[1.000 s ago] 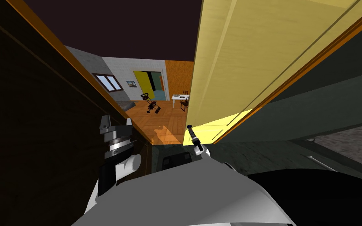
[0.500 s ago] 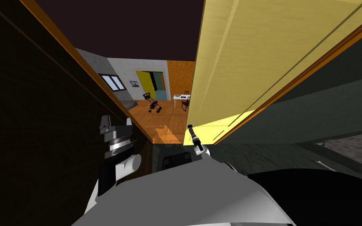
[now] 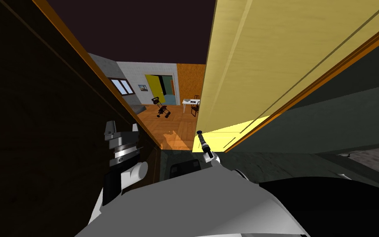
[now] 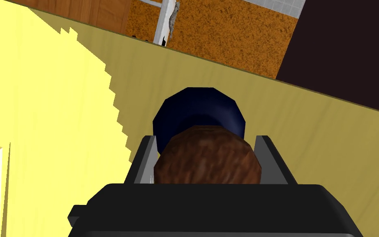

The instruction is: Pull the door open

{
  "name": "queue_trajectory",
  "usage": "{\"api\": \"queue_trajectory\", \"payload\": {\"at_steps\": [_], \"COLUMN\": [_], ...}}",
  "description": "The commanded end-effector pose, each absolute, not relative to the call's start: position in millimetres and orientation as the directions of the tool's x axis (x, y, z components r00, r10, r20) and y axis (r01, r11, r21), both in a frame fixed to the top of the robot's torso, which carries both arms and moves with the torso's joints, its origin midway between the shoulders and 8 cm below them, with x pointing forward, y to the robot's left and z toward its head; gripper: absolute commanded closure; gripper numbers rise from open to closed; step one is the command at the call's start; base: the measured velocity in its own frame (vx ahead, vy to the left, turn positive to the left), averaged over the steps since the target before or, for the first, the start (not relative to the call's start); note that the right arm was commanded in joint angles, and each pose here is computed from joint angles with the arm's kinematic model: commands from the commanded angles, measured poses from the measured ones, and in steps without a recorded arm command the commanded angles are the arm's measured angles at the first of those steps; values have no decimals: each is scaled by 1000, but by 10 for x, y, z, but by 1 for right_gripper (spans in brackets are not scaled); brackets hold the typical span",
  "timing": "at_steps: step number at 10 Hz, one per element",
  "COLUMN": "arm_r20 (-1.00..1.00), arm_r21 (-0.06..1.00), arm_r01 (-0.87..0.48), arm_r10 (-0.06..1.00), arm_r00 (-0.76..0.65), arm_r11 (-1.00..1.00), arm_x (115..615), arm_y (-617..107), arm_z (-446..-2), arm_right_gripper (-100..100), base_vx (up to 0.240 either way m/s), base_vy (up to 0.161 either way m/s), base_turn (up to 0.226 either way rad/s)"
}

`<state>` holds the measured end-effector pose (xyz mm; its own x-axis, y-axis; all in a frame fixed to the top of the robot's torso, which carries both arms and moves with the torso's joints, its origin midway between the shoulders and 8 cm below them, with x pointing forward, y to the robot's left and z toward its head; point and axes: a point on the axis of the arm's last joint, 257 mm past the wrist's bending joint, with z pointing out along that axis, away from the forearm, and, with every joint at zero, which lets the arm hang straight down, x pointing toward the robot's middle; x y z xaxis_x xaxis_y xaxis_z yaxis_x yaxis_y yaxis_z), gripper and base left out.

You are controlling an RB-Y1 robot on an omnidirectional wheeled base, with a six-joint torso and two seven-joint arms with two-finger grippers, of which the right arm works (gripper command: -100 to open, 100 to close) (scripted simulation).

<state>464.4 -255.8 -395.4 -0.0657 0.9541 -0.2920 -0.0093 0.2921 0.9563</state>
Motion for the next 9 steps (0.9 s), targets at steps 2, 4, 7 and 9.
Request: {"api": "queue_trajectory", "payload": {"at_steps": [2,4,7,9], "arm_r20": [-217,-171,-81,-33], "arm_r21": [976,985,997,999], "arm_r01": [-5,-1,4,6], "arm_r10": [974,984,996,999], "arm_r00": [-60,-54,-42,-35], "arm_r11": [217,171,81,33], "arm_x": [4652,4656,4663,4667], "arm_y": [-2569,-2594,-2645,-2671], "arm_z": [-3950,-3950,-3949,-3949], "arm_right_gripper": [100,100,100,100], "base_vx": [-29,-26,-22,-33], "base_vy": [-8,-5,-3,-8], "base_turn": [60,45,44,59]}}
